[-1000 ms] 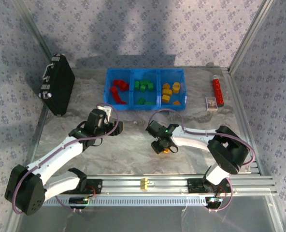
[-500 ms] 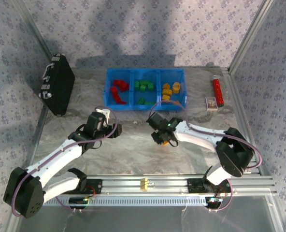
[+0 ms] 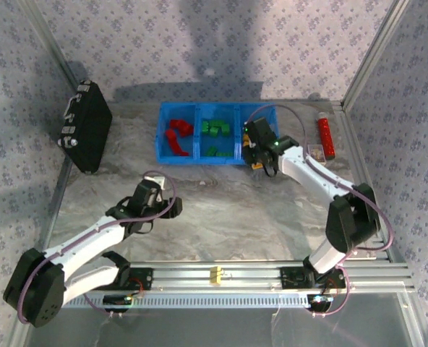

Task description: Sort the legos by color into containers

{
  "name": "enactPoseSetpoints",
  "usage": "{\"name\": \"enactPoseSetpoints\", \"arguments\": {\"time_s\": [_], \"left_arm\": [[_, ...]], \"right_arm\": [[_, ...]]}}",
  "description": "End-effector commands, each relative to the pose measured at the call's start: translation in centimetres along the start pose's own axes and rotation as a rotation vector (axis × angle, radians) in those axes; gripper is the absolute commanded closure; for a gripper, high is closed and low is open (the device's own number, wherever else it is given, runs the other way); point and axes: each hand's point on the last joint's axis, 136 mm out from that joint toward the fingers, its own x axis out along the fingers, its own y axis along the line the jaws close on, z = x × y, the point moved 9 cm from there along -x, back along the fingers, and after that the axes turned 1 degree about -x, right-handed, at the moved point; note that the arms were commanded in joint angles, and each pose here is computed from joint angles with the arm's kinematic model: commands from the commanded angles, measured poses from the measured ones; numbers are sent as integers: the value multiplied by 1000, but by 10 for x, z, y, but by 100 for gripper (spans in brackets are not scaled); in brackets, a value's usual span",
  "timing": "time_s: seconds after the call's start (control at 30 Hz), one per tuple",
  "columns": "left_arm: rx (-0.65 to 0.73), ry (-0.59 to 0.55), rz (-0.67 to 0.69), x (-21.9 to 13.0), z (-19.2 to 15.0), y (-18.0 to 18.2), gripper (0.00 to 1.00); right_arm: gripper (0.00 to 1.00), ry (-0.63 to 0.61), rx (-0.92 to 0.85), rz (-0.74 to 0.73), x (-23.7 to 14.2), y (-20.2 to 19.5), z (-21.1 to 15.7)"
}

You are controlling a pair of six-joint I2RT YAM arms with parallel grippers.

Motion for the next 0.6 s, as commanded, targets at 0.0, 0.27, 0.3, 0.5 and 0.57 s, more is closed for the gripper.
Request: {"name": "enactPoseSetpoints", "arguments": {"time_s": [0.0,0.27,0.3,0.5,0.57], "left_arm": [[-27,-27,-29,-2,-2,-4,22],[-5,-5,-24,-1,-14,-11,22],[-2,-4,-22,-1,-14,-11,23],[-2,3,-19,-4,-19,-14,23],[1,5,-19,-6,-19,-16,23]], "right_arm": [[69,12,-15,-30,7,-9,21],[69,29,30,-80,40,-27,55],[69,27,39,-77,44,-28,60],[69,61,52,-95,73,-32,74],[69,69,54,-99,82,-34,76]]}}
